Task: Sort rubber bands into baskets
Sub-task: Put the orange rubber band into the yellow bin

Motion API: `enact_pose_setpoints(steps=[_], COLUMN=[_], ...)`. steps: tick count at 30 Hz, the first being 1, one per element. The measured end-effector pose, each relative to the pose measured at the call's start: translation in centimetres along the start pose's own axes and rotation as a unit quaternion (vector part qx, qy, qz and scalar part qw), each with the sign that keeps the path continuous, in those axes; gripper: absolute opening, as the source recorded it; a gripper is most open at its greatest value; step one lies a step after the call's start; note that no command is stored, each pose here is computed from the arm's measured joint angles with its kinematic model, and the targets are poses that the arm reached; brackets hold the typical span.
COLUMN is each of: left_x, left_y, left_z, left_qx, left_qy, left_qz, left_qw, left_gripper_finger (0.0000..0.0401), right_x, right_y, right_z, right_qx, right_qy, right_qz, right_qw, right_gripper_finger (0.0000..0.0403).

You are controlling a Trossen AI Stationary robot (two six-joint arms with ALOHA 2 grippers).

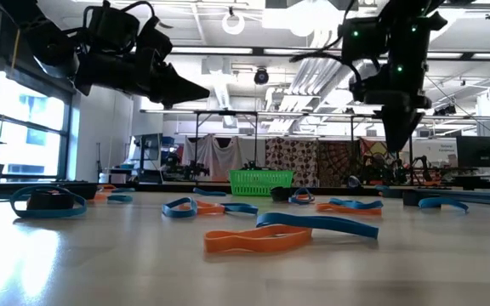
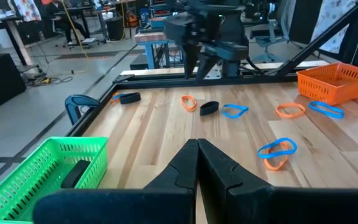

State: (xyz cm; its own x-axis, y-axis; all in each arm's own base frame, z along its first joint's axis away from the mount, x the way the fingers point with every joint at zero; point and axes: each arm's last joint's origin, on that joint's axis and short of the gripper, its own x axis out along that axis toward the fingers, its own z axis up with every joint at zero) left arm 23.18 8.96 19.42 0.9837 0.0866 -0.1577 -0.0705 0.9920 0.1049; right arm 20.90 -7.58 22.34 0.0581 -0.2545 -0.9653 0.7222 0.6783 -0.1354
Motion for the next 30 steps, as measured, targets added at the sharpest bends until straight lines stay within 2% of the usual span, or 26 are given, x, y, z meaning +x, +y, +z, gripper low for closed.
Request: enact_pose_setpoints(steps=[8, 22, 28, 30], left_x=[0.0, 0.0, 0.0, 0.0], left_y=[0.0, 0.0, 0.0, 0.0], left_z=[0.0, 0.0, 0.0, 0.0], left_qx=[0.000, 0.000, 0.000, 0.000], left_qy=[0.000, 0.001, 0.001, 0.001], left_qz=[0.001, 0.001, 0.001, 0.001], left_qw=[1.000, 1.000, 1.000, 1.000], left_gripper_finger=[0.0000, 0.0000, 0.0000, 0.0000], right_x=[0.8, 5.0, 6.4, 7.1], right_y=[-1.5, -0.5, -1.3, -1.6], right_z=[0.7, 1.5, 1.9, 1.8], right_qx=[0.066, 0.084, 0.100, 0.111], right_qy=[0.033, 0.125, 0.147, 0.143], right_qz=[0.015, -0.012, -0.023, -0.008], right_qw=[0.997, 0.989, 0.984, 0.983], right_gripper_finger=[0.0130, 0.0130, 0.0128, 0.0120])
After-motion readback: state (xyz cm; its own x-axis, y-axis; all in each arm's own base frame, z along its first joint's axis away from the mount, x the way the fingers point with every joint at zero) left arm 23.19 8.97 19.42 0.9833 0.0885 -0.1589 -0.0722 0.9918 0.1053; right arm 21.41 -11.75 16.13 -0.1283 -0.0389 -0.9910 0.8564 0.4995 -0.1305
